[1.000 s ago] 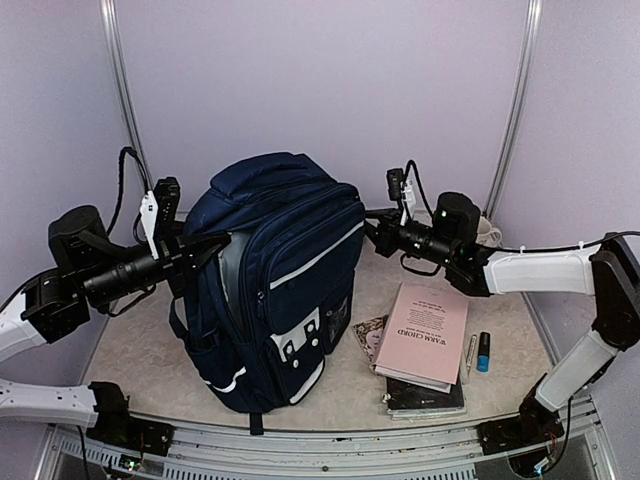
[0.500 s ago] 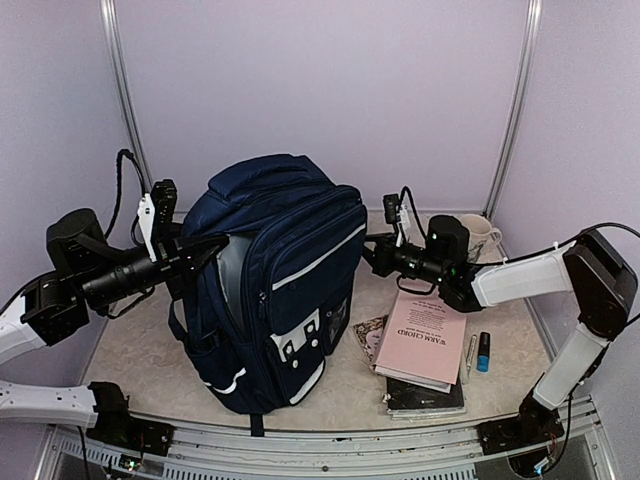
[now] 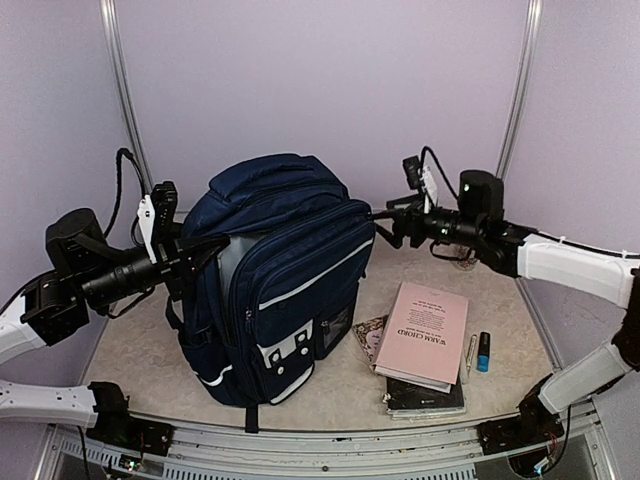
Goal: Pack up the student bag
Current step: Unzip the largest pocket of the student bag, then pass from the left arm to the right
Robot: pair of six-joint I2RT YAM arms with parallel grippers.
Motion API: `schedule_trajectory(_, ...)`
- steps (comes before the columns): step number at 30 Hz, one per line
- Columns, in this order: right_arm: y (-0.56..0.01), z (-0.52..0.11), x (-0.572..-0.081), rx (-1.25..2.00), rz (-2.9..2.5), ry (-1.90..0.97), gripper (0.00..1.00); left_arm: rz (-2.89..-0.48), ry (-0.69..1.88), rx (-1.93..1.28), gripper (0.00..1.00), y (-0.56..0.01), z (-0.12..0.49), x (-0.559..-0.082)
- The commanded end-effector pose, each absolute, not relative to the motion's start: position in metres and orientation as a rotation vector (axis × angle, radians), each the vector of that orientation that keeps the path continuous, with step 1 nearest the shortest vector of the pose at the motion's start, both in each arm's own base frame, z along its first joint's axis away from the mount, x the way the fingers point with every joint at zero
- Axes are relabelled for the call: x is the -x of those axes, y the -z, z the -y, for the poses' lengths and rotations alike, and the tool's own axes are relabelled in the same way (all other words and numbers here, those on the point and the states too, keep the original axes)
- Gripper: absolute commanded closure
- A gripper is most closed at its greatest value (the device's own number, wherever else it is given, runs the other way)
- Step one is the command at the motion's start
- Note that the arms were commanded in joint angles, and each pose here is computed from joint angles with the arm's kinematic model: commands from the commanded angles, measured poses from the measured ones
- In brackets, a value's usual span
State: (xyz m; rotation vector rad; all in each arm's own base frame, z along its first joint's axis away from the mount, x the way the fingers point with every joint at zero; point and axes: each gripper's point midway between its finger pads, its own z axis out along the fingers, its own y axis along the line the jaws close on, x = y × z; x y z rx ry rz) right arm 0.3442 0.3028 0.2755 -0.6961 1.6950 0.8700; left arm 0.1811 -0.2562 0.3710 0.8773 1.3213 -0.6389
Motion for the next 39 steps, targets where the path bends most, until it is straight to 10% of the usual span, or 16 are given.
schedule_trajectory(1, -0.375, -0.297, -0.292, 0.936, -1.423, -0.885, 0.04, -1.129, 0.585, -0.815, 1.00, -0.428, 0.249, -0.179)
schedule_trajectory(10, -0.406, -0.330, -0.175, 1.367, -1.030, -1.208, 0.14, -1.051, 0.559, -0.901, 1.00, -0.438, 0.267, -0.174)
schedule_trajectory(32, -0.334, -0.347, -0.141, 1.670, -1.185, -1.253, 0.24, -1.174, 0.241, -0.666, 1.00, -0.465, 0.229, -0.225)
schedule_trajectory(39, -0.372, -0.336, -0.173, 1.438, -1.287, -1.047, 0.12, -1.066, 0.264, -0.772, 1.00, -0.471, 0.234, -0.200)
